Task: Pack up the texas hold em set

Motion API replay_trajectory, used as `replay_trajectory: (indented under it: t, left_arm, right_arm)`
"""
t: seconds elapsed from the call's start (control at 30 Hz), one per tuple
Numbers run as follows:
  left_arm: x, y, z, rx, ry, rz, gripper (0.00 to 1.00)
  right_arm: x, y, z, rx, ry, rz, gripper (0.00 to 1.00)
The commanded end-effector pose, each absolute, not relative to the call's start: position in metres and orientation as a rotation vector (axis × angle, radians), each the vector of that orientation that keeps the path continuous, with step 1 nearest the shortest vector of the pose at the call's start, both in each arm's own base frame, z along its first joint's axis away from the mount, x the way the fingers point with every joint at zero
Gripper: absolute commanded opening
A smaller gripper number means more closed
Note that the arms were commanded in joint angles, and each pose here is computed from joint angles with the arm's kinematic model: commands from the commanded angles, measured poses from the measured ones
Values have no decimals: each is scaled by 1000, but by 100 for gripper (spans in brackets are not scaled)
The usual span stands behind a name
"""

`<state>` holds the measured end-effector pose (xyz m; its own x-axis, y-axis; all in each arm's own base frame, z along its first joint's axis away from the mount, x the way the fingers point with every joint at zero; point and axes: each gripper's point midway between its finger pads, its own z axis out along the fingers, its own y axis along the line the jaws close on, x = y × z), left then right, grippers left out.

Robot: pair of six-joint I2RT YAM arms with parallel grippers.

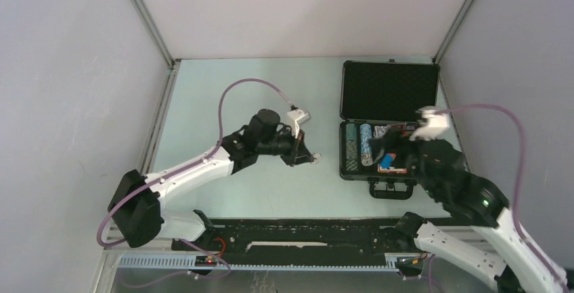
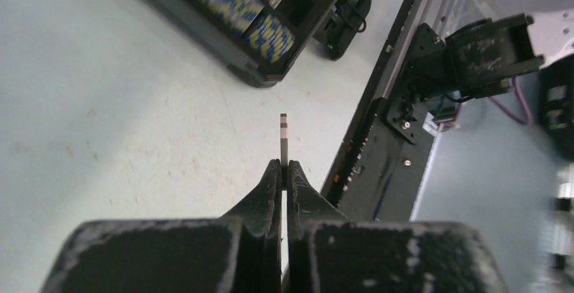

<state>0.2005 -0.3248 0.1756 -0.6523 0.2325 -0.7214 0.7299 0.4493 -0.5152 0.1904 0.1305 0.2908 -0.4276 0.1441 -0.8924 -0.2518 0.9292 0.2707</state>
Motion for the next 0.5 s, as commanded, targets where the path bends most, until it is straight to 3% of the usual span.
replay_trajectory:
  t: [0.0,0.23,0.47]
  left_arm:
    - [211,-353,215,964,1775,-963,0]
    - [195,-441,217,1253,1527,-983,0]
    - [214,-503,183,1390,1496,-991,0]
  right_arm:
    - [186,51,283,252,1927,236,99]
    - [174,31,295,336,1860,269,100]
    - [161,24,304,367,1800,328,100]
